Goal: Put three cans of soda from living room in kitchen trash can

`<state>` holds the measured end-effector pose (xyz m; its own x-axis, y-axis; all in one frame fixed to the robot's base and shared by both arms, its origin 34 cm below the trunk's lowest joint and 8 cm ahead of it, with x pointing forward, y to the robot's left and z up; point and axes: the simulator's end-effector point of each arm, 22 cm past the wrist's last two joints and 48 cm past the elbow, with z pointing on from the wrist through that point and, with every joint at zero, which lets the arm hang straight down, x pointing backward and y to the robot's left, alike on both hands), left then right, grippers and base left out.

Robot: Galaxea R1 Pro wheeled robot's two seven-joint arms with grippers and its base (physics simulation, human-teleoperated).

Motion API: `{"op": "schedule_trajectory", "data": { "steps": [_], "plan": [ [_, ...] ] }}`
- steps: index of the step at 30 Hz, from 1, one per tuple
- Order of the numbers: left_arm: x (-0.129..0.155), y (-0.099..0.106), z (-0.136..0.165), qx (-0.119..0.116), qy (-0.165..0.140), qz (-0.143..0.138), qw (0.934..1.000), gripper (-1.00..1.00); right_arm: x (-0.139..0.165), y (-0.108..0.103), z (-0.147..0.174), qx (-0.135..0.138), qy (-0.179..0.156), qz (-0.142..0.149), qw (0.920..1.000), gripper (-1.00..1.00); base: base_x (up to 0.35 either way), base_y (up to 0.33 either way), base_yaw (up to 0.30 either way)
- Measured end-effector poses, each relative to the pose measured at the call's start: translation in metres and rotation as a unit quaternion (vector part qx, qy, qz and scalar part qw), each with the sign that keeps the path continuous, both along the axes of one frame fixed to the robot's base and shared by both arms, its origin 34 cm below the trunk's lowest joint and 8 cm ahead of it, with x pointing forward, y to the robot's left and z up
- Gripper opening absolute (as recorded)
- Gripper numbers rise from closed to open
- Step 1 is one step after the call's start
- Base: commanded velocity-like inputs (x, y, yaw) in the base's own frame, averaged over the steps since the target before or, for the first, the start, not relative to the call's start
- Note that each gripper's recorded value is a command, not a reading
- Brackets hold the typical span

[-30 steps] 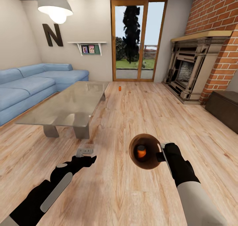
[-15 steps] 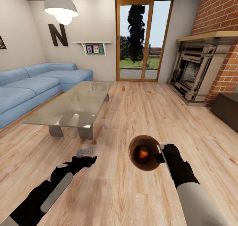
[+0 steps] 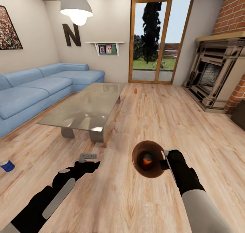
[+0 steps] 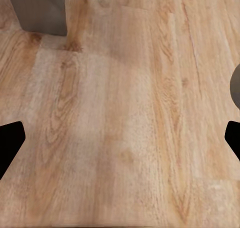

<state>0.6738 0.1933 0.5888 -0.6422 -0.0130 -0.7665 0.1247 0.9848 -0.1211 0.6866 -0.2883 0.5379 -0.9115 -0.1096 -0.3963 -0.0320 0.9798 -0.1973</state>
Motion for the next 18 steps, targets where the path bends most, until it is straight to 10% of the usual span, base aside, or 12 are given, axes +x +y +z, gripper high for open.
{"op": "schedule_trajectory", "data": {
  "steps": [18],
  "plan": [
    [0.006, 0.001, 0.026, 0.000, 0.011, 0.001, 0.9999, 1.00, 0.004, 0.005, 0.025, 0.001, 0.012, 0.001, 0.9999, -1.00, 0.000, 0.000, 0.183]
  ]
}}
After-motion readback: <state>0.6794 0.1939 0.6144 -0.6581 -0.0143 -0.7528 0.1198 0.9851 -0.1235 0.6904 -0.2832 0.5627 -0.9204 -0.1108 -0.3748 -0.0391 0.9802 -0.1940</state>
